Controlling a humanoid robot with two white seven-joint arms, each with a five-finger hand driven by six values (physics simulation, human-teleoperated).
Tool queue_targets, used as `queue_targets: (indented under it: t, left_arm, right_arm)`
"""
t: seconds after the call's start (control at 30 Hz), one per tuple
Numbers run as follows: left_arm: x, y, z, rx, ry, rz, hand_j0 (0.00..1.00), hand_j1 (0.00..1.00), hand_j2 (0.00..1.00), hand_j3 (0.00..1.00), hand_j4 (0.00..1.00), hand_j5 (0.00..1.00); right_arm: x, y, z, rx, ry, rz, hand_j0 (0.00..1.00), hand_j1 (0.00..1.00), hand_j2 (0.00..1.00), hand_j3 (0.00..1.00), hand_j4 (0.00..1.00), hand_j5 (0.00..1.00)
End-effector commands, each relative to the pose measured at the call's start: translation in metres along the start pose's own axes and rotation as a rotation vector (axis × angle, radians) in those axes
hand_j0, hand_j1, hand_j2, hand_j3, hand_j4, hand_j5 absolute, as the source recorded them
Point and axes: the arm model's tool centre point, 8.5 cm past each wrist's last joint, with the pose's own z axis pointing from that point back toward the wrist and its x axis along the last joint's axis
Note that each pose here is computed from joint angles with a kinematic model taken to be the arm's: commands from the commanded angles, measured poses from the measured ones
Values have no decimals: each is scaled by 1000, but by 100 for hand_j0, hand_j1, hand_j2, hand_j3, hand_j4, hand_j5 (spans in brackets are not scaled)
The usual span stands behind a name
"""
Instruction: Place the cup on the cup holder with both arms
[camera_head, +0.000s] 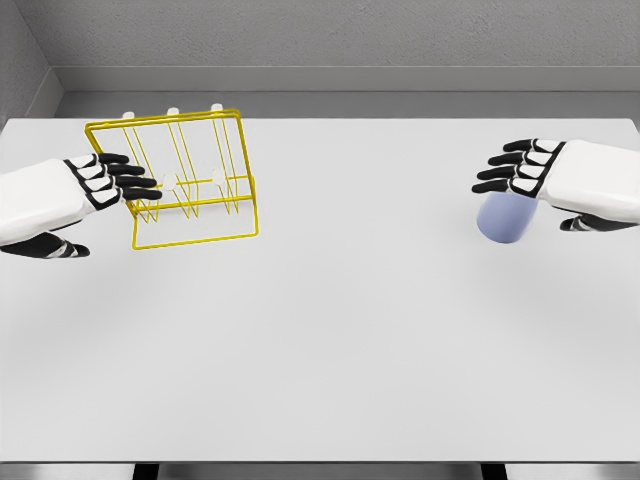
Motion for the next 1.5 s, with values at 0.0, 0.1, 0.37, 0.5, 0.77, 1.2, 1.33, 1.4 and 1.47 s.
queue_targets:
  t: [0.0, 0.1, 0.37, 0.5, 0.77, 1.2, 1.33, 1.4, 1.47]
  left_arm:
    - [0, 1, 0, 3, 0, 4, 100, 100, 100, 100, 100, 100]
    - [0, 1, 0, 3, 0, 3, 100, 100, 100, 100, 100, 100]
    - [0, 2, 2, -4, 0, -1, 100, 100, 100, 100, 100, 100]
    - [0, 3, 3, -8, 3, -5, 100, 100, 100, 100, 100, 100]
    - [0, 1, 3, -38, 1, -9, 100, 100, 100, 100, 100, 100]
    - [1, 2, 3, -41, -1, -15, 100, 100, 100, 100, 100, 100]
    - [1, 3, 7, -96, 3, -31, 100, 100, 100, 100, 100, 100]
    - [-2, 4, 12, -141, 15, -55, 100, 100, 100, 100, 100, 100]
    - [-3, 3, 14, -170, 19, -60, 100, 100, 100, 100, 100, 100]
  right_arm:
    - [0, -1, 0, -3, 1, -4, 100, 100, 100, 100, 100, 100]
    - [0, 0, 0, -3, 0, -4, 100, 100, 100, 100, 100, 100]
    - [-29, 6, -15, 9, 76, 50, 100, 100, 100, 100, 100, 100]
    - [-48, 17, -35, 60, 115, 39, 100, 100, 100, 100, 100, 100]
    - [-83, 52, -49, 152, 220, 5, 100, 100, 100, 100, 100, 100]
    - [-73, 77, -79, 229, 167, -7, 100, 100, 100, 100, 100, 100]
    - [-72, 78, -78, 245, 166, -6, 100, 100, 100, 100, 100, 100]
    - [-73, 79, -78, 250, 168, -8, 100, 100, 100, 100, 100, 100]
    - [-73, 78, -78, 250, 170, -8, 100, 100, 100, 100, 100, 100]
